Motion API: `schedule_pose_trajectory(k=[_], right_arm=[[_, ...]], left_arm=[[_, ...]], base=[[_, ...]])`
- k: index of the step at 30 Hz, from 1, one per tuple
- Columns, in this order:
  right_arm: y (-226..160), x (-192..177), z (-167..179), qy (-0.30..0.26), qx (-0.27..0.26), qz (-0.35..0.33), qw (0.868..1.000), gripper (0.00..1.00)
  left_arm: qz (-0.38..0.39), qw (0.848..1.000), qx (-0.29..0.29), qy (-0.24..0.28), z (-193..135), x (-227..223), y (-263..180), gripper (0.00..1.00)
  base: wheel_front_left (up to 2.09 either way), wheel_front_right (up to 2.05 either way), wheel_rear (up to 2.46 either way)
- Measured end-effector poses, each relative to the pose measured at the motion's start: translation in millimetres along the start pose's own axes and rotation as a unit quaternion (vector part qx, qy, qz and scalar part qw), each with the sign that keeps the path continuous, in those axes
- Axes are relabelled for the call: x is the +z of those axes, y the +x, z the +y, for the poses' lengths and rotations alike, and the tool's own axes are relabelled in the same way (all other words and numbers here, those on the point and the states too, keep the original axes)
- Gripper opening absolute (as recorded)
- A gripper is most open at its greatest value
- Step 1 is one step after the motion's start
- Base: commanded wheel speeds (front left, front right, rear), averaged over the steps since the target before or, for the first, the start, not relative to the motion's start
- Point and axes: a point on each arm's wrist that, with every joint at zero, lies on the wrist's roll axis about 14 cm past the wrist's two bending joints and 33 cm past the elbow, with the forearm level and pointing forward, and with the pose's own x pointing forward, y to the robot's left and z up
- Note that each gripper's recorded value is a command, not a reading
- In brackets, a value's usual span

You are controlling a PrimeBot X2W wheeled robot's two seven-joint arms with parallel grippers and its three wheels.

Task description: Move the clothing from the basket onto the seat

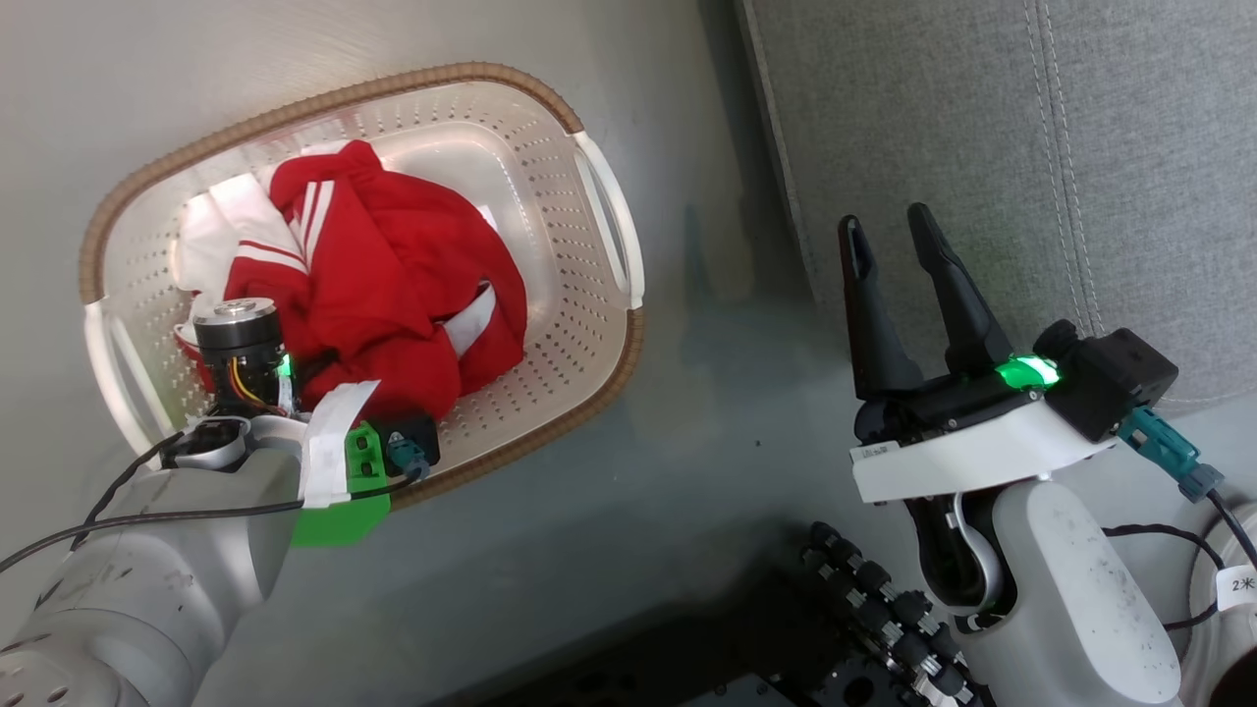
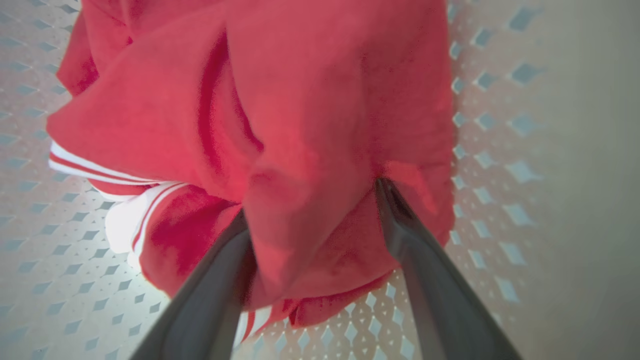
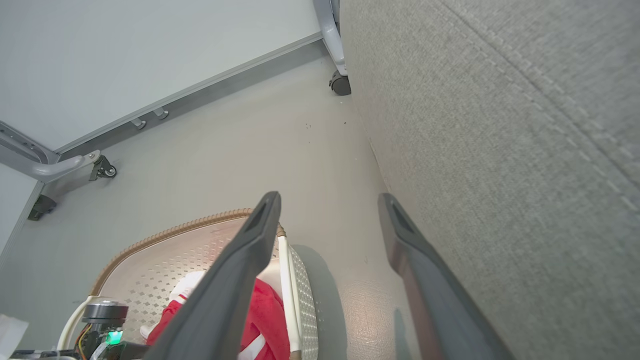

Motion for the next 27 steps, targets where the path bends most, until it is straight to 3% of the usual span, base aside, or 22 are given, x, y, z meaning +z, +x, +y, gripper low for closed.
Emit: schedule_pose_trajectory(k=[14,26,27], right_arm=[[-1,-10,-12,0.002,-0.018,0.015,1.0,1.0],[2,-13,-14,-0.001,-0.02,0.018,1.0,1.0],[2,-13,-15,-0.001,-0.02,0.018,1.0,1.0]], left_arm=[[0.047,0.998,-0.02,-0.033,-7,-3,28,1.0],[0.108,0.985,-0.035,-0.132,-12,-9,33,1.0],[0.113,0.983,-0.037,-0.139,-13,-10,33,0.0]], base=[[0.0,0.0,0.0],[0.0,0.0,0.0],[0.0,0.0,0.0]])
